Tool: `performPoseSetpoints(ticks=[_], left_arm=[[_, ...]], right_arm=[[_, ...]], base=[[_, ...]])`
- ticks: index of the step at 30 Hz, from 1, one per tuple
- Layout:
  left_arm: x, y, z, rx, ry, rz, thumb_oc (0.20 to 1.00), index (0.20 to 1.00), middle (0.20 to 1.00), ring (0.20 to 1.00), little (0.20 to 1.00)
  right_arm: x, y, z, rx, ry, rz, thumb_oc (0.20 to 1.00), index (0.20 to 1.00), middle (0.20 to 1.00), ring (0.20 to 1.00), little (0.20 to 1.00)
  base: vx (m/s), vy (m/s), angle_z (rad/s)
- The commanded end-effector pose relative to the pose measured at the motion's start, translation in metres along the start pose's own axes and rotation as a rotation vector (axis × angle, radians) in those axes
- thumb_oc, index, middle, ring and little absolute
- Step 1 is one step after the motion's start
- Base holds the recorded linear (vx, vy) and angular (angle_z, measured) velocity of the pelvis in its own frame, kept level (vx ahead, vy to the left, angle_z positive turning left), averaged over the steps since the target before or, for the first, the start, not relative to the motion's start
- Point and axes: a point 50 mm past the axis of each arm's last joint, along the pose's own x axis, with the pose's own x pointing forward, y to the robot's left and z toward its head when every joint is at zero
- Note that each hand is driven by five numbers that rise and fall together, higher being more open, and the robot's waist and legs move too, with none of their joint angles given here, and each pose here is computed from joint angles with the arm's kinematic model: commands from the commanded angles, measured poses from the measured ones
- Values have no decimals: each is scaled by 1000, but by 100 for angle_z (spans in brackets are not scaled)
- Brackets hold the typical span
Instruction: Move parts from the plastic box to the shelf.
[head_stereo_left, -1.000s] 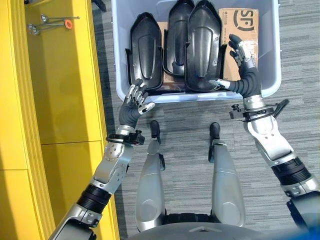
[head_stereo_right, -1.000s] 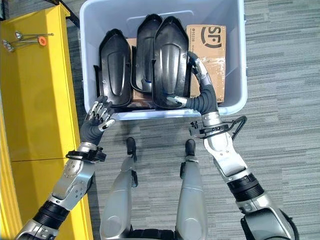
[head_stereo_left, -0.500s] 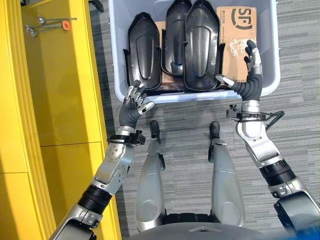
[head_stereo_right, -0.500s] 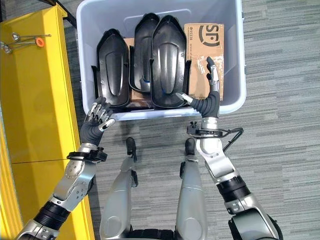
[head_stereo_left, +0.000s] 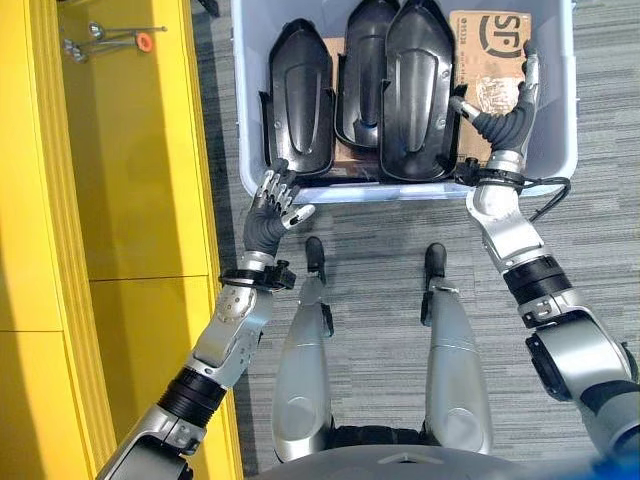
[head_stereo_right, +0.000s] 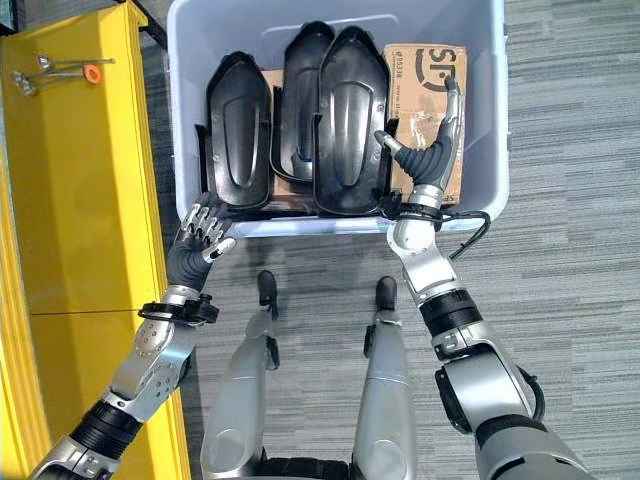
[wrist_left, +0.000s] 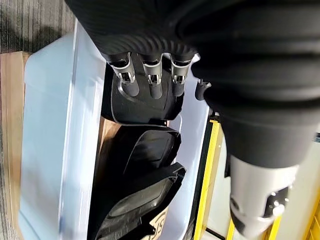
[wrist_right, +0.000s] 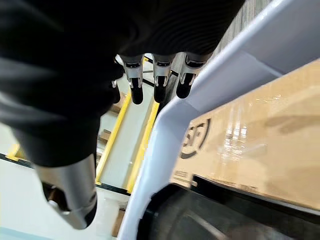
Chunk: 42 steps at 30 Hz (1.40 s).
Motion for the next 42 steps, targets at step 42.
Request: performPoseSetpoints(ticks=[42], left_arm=[[1, -25, 20, -11, -90, -136, 1000, 1000, 1000, 1000, 1000]], right_arm=[[-12, 30, -65, -130, 424, 108, 1000, 1000, 1000, 1000, 1000]], base=[[3, 1, 1]])
